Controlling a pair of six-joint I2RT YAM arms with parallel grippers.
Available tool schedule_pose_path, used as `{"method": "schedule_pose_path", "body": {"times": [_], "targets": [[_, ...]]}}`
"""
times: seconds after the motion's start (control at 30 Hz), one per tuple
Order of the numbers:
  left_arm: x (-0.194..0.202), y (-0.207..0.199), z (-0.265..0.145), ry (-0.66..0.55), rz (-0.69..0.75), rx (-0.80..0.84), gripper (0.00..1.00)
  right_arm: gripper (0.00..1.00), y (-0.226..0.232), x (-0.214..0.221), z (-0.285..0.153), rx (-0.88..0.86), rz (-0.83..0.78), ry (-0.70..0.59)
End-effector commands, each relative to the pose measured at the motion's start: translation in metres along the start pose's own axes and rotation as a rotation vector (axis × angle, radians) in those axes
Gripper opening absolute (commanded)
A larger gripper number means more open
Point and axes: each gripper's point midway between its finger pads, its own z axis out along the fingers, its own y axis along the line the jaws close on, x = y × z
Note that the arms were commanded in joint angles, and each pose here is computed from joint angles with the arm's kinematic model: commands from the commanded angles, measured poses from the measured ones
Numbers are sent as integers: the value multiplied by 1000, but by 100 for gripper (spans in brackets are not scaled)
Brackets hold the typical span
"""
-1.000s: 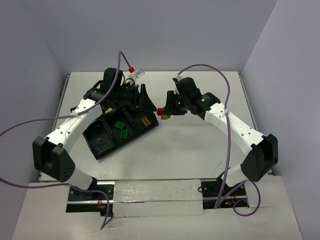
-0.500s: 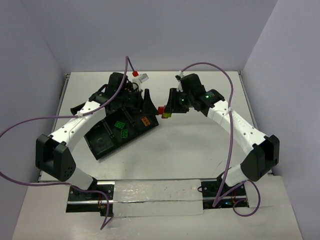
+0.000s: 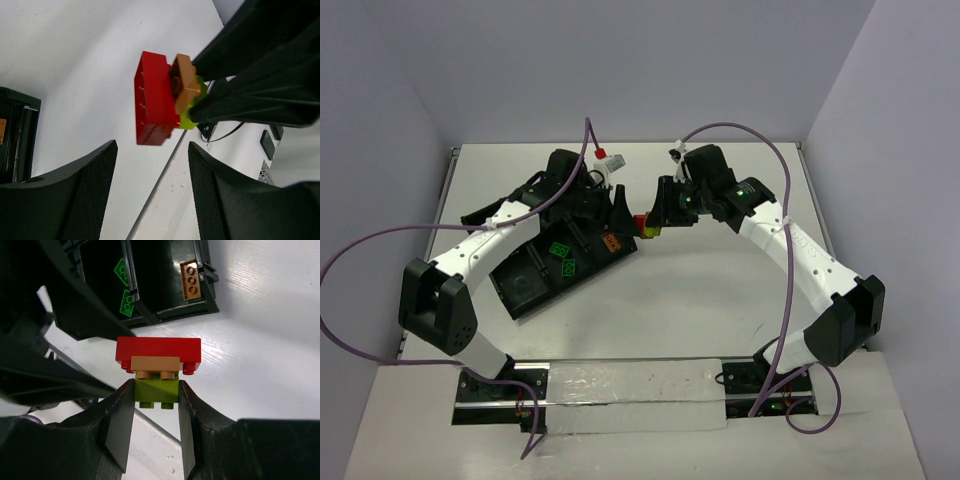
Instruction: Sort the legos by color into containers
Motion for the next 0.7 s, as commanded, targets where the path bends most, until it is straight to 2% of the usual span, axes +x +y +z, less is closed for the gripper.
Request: {"method": "schedule_pose_path", "body": {"times": [0.0,0.67], "targets": [[-19,-4,2,-42,73,-8,65,1,23,-17,-25,-81,-47,-58],[-22,-19,4,-59,69,77,42,1,27,-6,-13,-115,-56,6]]}}
